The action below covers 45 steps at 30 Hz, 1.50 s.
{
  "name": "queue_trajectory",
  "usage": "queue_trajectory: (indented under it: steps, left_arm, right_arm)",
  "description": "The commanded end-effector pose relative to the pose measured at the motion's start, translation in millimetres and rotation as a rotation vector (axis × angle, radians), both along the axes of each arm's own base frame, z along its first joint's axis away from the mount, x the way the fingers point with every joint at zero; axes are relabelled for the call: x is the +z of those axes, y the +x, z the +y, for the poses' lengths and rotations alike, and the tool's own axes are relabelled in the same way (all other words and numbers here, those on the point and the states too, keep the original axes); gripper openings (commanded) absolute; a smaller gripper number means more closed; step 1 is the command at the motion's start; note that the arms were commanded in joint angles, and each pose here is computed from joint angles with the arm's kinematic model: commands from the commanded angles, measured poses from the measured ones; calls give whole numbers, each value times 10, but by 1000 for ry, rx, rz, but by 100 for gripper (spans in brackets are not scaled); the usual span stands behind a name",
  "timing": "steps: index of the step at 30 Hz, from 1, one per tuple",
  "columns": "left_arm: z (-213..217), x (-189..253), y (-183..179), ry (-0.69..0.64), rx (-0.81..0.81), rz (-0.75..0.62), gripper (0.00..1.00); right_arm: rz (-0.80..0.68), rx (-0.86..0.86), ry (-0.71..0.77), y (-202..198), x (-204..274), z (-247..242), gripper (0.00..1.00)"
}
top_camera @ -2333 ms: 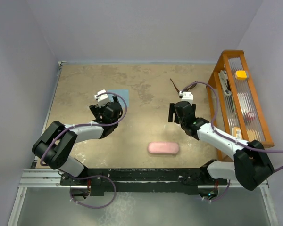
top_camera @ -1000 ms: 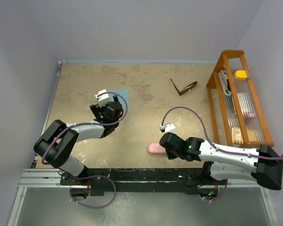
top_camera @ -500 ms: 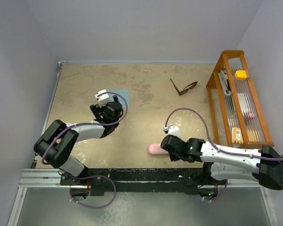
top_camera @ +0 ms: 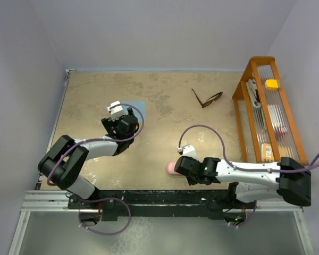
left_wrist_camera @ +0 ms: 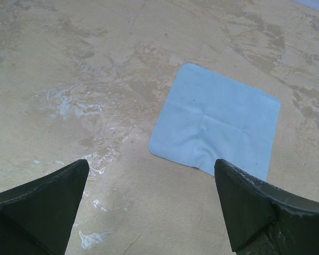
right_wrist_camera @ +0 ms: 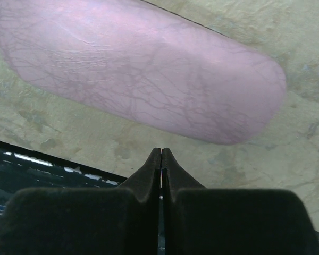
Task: Organize the sunglasses
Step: Adjust the sunglasses case at the center of the board.
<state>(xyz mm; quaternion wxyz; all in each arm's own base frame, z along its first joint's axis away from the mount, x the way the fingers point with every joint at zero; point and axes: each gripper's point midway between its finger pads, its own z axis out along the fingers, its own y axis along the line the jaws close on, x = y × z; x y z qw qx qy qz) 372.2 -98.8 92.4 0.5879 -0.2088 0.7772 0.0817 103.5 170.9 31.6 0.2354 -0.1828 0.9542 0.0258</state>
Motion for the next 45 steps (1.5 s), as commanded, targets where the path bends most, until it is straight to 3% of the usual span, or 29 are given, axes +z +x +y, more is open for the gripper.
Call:
queue_trajectory:
  steps: [1, 11, 30, 45]
  left_arm:
    - [-30, 193, 71, -23, 21, -54, 99]
    - [-28, 202, 69, -24, 20, -56, 99]
    - [-22, 202, 57, -24, 19, -56, 99]
    - [-17, 214, 54, -23, 18, -60, 99]
  right_arm:
    - [-20, 46, 20, 41, 33, 310, 0]
    - [-57, 80, 24, 180, -16, 638, 0]
    - [-163, 82, -98, 526, -96, 704, 0]
    - [-206, 163, -39, 614, 236, 916, 2]
